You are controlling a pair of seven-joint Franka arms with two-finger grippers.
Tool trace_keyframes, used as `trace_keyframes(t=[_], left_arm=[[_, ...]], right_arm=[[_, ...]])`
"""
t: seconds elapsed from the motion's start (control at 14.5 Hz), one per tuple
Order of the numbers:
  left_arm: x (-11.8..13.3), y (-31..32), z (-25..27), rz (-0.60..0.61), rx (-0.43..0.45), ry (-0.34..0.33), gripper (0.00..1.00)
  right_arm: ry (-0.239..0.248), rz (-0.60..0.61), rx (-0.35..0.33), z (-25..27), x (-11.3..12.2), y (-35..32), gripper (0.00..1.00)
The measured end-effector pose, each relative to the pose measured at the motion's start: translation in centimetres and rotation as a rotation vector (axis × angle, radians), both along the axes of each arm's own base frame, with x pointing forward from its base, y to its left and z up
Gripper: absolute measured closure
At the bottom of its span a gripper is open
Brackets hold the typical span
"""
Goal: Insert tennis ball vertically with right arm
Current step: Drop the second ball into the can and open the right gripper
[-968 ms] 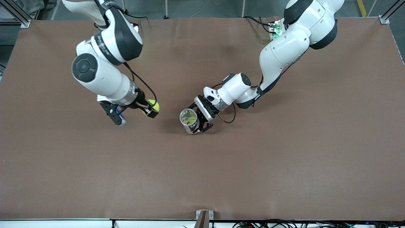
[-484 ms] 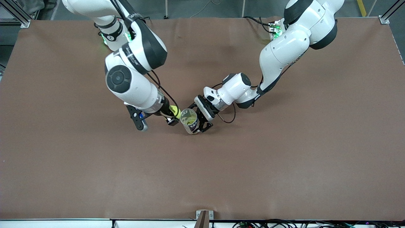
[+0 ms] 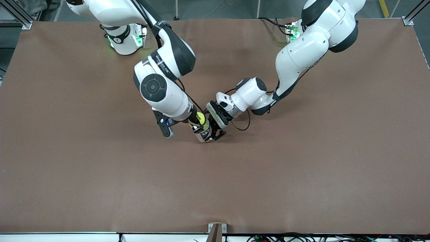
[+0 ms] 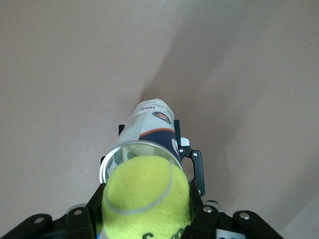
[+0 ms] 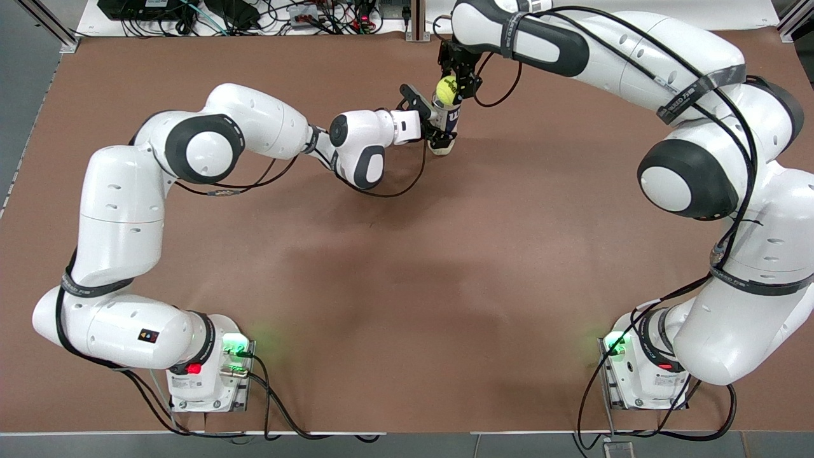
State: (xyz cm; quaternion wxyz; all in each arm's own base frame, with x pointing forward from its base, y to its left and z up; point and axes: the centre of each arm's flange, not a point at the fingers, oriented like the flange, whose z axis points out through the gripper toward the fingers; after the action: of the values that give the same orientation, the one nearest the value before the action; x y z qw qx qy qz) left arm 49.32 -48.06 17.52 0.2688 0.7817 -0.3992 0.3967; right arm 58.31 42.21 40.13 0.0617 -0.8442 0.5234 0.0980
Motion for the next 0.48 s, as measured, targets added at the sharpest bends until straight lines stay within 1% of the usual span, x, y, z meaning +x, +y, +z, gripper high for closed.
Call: trace_keyframes(t=[0.28, 0.48], left_arm=[[0.1, 0.1, 0.0, -0.001, 0.001, -0.002, 0.16], [0.1, 0.1, 0.0, -0.005, 0.003, -0.006, 0.16]], right_arm=[[0.009, 0.002, -0.008, -0.9, -0.1, 0.3, 0.34], [0.005, -0.003, -0.008, -1.6, 0.2, 0.4, 0.34]])
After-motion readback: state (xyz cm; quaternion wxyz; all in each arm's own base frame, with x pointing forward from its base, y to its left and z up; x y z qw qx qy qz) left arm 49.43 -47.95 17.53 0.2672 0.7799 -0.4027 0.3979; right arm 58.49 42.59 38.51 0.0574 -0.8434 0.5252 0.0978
